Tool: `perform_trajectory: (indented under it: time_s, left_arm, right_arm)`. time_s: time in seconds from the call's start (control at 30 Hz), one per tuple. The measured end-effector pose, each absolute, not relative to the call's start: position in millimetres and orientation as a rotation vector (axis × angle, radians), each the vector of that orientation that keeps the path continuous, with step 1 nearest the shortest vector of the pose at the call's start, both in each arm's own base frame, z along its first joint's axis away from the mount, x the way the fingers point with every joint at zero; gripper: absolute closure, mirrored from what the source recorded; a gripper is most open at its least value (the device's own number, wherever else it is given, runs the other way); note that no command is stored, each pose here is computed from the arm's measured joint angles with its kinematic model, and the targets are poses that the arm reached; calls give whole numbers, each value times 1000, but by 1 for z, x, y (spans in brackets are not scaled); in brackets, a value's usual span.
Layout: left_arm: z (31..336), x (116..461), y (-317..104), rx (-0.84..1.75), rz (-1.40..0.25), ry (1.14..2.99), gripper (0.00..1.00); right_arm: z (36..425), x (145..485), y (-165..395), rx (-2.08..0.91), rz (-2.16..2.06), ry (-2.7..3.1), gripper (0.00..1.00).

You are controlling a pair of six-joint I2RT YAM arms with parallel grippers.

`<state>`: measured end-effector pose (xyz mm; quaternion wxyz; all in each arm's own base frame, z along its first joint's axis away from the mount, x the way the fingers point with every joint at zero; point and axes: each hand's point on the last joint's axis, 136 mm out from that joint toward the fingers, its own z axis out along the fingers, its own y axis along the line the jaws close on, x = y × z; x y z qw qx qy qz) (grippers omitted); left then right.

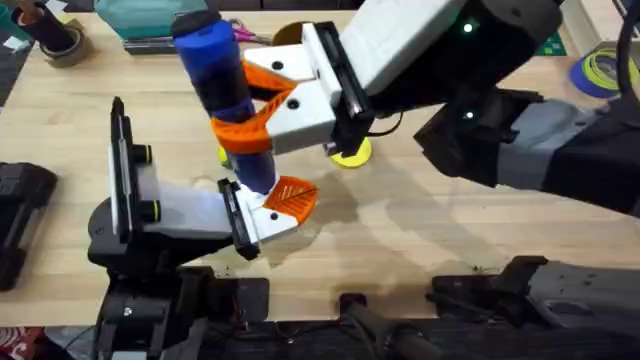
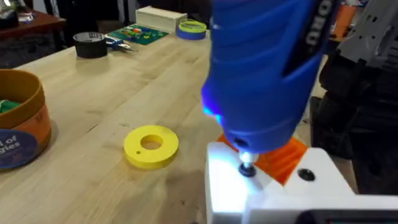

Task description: Pick up the gripper from the table and insert it into the empty holder that is missing its gripper. Then pick up a screw, insert it into the mounting hole, and use the screwdriver to tighten it. Finally, clean up the table by picking up the vegetable and placing it into the bucket.

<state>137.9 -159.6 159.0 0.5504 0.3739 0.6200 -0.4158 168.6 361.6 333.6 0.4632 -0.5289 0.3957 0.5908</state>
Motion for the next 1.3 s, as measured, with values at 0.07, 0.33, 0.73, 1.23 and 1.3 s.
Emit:
perform_trajectory:
  time_s: [0.07, 0.33, 0.73, 1.23, 1.3]
  left_arm:
    - [159, 138, -160, 885, -984, 1467, 996]
    - [159, 138, -160, 883, -985, 1469, 996]
    - [159, 138, -160, 882, -986, 1469, 996]
    - [159, 138, -160, 883, -986, 1469, 996]
    - [159, 138, -160, 883, -986, 1469, 996]
  right_arm:
    - [334, 166, 363, -1307, 1447, 962, 978]
    - [333, 164, 364, -1318, 1438, 945, 978]
    - [332, 164, 364, -1319, 1437, 947, 978]
    - [332, 164, 364, -1320, 1436, 947, 978]
    - [333, 164, 364, -1320, 1436, 945, 978]
